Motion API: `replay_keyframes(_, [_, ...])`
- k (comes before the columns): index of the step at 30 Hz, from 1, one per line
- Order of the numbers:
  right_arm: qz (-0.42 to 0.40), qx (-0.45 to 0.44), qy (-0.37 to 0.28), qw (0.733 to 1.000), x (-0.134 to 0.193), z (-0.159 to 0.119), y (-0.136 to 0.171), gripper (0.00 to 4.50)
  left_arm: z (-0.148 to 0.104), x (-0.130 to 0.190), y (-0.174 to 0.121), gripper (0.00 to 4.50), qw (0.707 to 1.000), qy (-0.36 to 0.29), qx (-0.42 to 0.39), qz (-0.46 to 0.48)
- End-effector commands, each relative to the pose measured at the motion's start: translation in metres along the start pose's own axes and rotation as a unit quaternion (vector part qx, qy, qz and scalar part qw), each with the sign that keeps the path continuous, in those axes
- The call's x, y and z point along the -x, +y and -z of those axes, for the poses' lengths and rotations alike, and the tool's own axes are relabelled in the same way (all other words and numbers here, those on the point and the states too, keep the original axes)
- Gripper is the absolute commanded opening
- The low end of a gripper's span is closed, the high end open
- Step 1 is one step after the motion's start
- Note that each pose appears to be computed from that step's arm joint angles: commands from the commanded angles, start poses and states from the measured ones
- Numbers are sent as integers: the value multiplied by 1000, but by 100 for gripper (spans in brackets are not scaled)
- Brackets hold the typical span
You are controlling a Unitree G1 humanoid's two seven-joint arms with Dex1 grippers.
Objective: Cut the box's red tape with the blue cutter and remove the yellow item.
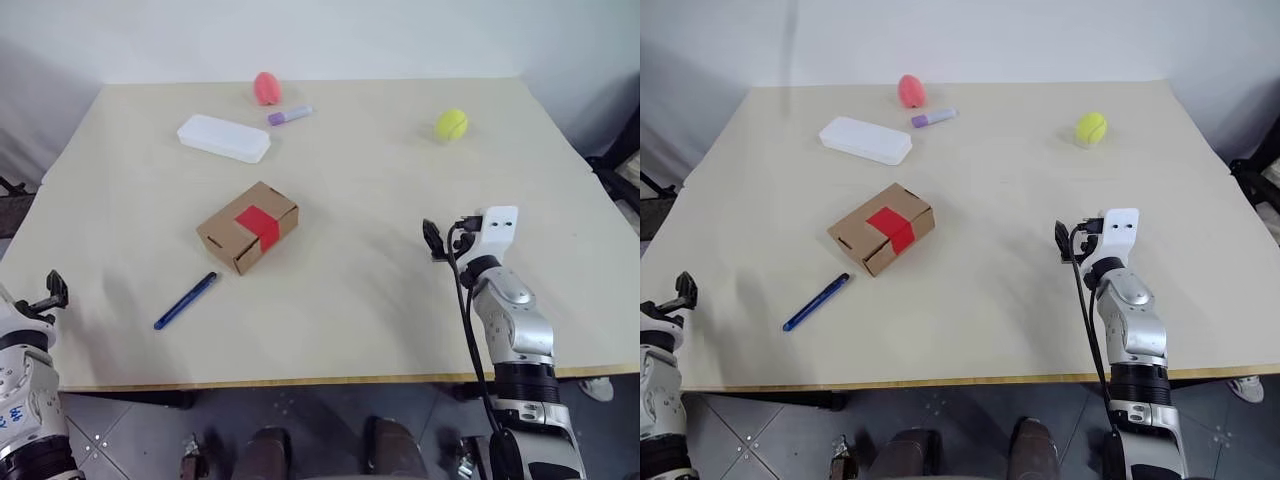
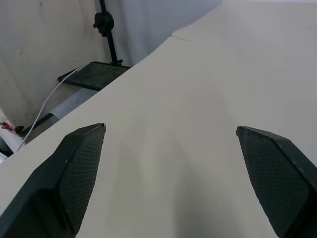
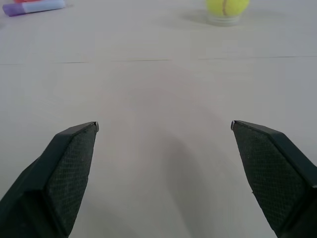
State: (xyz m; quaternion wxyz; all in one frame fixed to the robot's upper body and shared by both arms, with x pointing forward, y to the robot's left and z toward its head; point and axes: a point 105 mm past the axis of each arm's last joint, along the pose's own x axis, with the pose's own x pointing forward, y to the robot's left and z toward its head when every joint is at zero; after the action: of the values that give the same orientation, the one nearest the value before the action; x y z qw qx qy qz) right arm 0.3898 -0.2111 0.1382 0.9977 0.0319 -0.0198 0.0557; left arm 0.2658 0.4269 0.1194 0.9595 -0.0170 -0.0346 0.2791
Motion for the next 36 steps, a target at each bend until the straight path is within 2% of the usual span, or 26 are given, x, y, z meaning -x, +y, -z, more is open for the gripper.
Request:
replay_keyframes(1, [-1,13,-33,999,2,-21,-2,450,-9,-1,-2,449,1000,-21,-20,1])
replay_keyframes(5, [-1,19,-37,999,4,-23,-4,450,-7,-5,-11,449,1000,-13,-10,17])
replay_keyframes(8, [-27,13,-44,999,5,-31,1,450,-6,-10,-19,449,999,3,-31,31])
replay_keyframes(11, [-70,103,-46,991,6,-41,19,450,-13,-13,-46,449,990,-6,-57,127])
replay_keyframes(13, [-88,91,-28,992,5,-41,24,450,-16,-18,-46,411,990,-6,-69,123])
replay_keyframes(14, [-118,74,-28,990,5,-45,31,432,-19,-20,-52,394,988,-8,-64,138])
replay_keyframes(17, [-163,57,-15,985,3,-49,45,359,-24,-24,-69,304,981,-6,-54,187])
replay_keyframes(20, [-202,51,-1,978,2,-49,60,250,-26,-25,-83,207,973,-5,-57,224])
replay_keyframes(25, [-333,68,38,940,11,-40,121,79,-32,-43,-121,52,955,3,-50,293])
replay_keyframes(27, [-353,74,56,931,11,-34,135,3,-33,-49,-136,0,948,6,-53,315])
replay_keyframes(36, [-362,64,70,927,-11,-25,177,3,-28,-56,-198,0,908,28,-72,413])
